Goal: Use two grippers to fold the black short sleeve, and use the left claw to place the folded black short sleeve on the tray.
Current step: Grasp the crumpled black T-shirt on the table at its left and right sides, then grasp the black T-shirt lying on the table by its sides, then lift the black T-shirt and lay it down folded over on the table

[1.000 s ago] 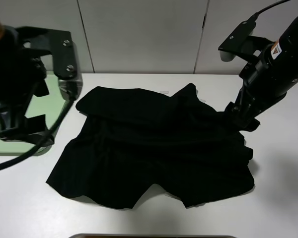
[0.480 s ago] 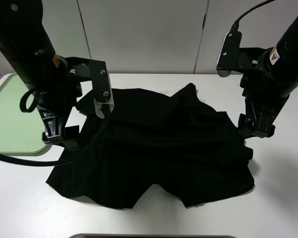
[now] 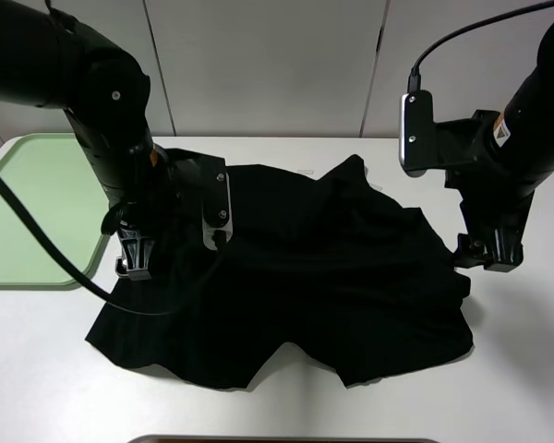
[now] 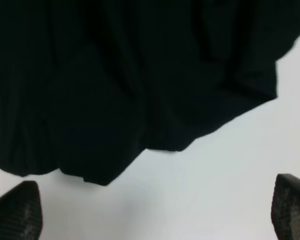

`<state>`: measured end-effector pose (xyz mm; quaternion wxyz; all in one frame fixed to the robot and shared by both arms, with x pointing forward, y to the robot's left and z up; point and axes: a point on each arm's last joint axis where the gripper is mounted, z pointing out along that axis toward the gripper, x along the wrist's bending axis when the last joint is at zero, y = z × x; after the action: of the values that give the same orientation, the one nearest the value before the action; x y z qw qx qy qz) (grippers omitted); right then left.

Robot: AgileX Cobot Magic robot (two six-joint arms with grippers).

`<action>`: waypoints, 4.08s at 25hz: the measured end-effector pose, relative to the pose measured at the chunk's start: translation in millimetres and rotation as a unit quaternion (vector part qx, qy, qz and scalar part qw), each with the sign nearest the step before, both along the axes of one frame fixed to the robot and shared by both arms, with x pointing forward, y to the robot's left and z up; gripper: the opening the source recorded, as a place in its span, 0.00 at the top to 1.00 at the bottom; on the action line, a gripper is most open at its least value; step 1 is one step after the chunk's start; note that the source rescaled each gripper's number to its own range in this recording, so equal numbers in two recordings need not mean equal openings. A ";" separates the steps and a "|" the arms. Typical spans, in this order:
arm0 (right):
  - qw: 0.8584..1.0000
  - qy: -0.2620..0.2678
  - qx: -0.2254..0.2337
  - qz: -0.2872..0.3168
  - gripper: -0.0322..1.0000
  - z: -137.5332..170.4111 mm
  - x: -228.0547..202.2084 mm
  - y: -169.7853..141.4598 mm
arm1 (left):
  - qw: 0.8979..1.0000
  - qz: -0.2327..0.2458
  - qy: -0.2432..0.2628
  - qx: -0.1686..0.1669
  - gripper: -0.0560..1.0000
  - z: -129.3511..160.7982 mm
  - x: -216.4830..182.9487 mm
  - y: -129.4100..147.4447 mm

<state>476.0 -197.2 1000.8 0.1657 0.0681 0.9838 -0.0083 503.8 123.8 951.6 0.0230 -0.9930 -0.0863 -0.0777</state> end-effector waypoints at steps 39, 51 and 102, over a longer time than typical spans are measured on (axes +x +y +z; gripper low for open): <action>0.995 0.090 0.043 -0.012 0.00 -120.9 31.8 -4.0 | 0.999 0.019 0.028 -0.038 0.03 -45.1 31.4 20.3; 0.995 0.093 0.044 -0.013 0.32 -122.7 31.6 -3.7 | 0.999 0.005 0.016 -0.047 0.03 -60.2 37.5 16.5; 0.995 0.089 0.048 -0.015 0.97 -120.9 32.3 -3.1 | 0.997 -0.013 0.019 -0.077 0.95 -70.8 40.4 8.9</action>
<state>508.3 -200.2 879.9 0.0737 0.0903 0.9927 0.0308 544.2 132.6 880.9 -0.0525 -0.9941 -0.0786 -0.0525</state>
